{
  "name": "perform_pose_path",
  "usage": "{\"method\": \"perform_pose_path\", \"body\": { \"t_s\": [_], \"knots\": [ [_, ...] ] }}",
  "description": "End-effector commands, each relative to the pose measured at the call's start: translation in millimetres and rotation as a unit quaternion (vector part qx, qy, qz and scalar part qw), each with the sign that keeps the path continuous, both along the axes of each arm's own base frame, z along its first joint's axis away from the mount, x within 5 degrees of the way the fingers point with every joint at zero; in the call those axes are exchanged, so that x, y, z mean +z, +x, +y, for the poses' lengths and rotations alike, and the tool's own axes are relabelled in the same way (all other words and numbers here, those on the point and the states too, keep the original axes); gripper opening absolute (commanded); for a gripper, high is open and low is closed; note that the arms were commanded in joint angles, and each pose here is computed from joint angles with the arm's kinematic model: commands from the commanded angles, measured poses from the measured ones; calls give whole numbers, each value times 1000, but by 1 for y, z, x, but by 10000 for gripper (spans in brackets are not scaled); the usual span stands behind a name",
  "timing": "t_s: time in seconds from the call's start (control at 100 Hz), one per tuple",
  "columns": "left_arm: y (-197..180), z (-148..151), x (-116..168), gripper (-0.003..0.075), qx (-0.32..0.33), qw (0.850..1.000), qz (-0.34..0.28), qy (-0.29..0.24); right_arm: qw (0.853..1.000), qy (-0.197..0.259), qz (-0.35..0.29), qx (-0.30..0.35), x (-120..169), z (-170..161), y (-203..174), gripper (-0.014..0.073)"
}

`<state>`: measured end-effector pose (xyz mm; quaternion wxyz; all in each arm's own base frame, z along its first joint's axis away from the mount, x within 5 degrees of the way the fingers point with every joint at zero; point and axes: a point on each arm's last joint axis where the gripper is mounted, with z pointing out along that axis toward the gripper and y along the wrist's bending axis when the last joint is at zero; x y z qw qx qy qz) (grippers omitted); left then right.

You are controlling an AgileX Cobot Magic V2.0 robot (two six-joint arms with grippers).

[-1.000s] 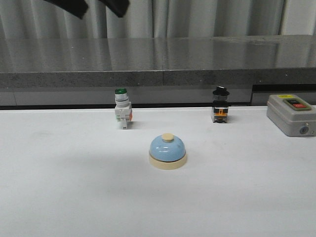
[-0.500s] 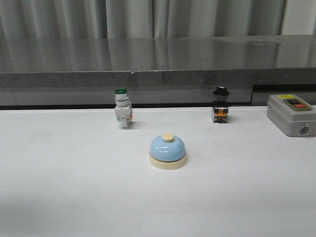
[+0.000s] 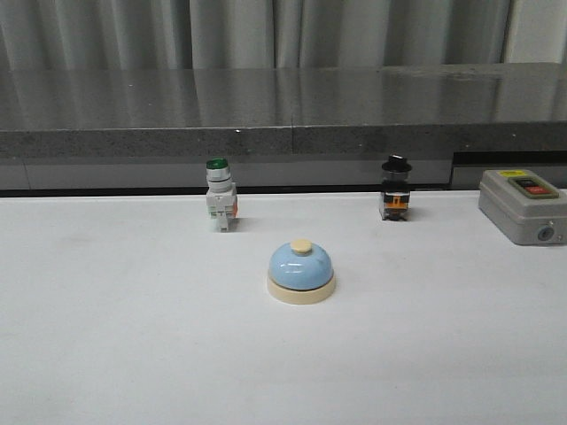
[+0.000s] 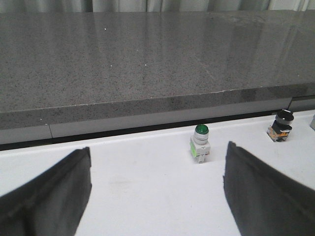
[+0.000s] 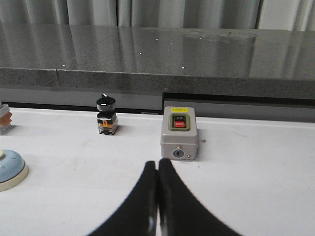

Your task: Place and press bell with both arms

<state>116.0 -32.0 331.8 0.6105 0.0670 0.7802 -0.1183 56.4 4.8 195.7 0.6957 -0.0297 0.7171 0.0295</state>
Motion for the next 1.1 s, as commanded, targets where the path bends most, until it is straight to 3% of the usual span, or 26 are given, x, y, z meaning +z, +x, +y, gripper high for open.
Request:
{"method": "perform_pose_path", "body": {
  "t_s": [0.0,0.15,0.45,1.09],
  "knots": [
    [-2,1,15,526,6,998,-54,-22,998,0,-58,-5,14,-1,-2,-60],
    [-2,1,16,431,7,998,-55,-22,998,0,-58,-5,14,-1,-2,-60],
    [-2,2,16,-23,7,998,-57,-23,998,0,-58,-5,14,-1,-2,-60],
    [-2,2,16,-20,7,998,-57,-23,998,0,-58,-5,14,-1,-2,-60]
  ]
}}
